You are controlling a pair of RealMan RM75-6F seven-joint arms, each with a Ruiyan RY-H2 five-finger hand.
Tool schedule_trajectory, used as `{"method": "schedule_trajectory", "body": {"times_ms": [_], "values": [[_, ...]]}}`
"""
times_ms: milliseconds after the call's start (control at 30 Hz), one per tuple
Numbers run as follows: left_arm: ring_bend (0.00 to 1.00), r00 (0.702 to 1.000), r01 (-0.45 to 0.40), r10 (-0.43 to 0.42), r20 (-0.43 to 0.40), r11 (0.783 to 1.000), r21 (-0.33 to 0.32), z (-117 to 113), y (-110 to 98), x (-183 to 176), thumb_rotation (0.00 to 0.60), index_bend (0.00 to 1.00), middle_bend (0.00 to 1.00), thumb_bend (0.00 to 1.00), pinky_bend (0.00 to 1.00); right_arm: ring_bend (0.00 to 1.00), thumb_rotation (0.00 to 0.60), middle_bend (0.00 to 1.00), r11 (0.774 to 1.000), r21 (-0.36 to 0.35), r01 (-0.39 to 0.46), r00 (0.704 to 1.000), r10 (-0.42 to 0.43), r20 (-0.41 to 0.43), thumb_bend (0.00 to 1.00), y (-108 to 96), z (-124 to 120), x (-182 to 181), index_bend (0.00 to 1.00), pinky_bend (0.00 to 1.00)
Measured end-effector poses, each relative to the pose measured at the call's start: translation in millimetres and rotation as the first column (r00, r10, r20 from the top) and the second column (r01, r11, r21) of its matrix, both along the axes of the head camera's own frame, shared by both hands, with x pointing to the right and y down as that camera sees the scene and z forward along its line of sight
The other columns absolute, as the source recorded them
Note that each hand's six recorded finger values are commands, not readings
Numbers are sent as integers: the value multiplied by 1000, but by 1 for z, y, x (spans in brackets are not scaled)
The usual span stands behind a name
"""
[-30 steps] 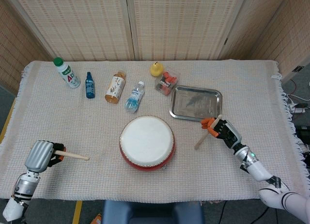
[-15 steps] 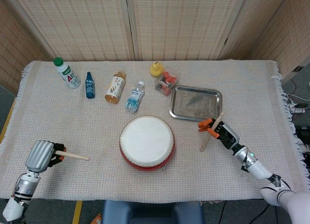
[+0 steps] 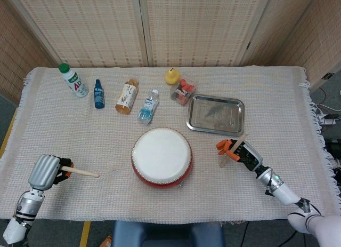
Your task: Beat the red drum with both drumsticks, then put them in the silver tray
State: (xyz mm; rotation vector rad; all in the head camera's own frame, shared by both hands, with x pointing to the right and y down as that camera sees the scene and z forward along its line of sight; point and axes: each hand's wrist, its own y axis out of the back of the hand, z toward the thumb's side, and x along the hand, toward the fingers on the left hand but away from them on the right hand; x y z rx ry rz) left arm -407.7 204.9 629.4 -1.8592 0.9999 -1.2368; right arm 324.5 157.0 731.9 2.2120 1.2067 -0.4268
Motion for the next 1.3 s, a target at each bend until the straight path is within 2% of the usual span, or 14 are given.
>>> {"method": "schedule_trajectory", "body": {"times_ms": [367,867,1033,1133,1267,1300], "values": [[1000,1000,-5,5,1,1000,-5,2,0,2,600,996,1000,982,1000,379,494,450,999,-40,31,998,-33,-56,240,13,14,-2,711,420],[1000,1000,1,-1,2,1000,-13,4,2,0,600,995,1000,982,1000,455,494,531,994,-53,96,990,-101,-100,227,24,28,-17,867,483],[1000,1000,1,-1,1,1000,-15,5,3,-1,600,995,1000,981,1000,521,494,587,992,-51,119,986,-124,-110,226,25,30,-22,943,517],[1000,1000,3,-3,0,1000,-16,6,3,-1,600,995,1000,981,1000,600,500,656,989,-44,139,983,-143,-118,225,25,31,-27,991,563],[1000,1000,2,-1,3,1000,-22,7,4,-3,600,996,1000,981,1000,728,584,769,987,-38,157,979,-161,-123,223,25,32,-35,1000,661],[1000,1000,2,-2,4,1000,-22,7,5,-3,600,995,1000,981,1000,769,600,804,987,-34,160,978,-163,-128,259,25,33,-36,1000,701]]}}
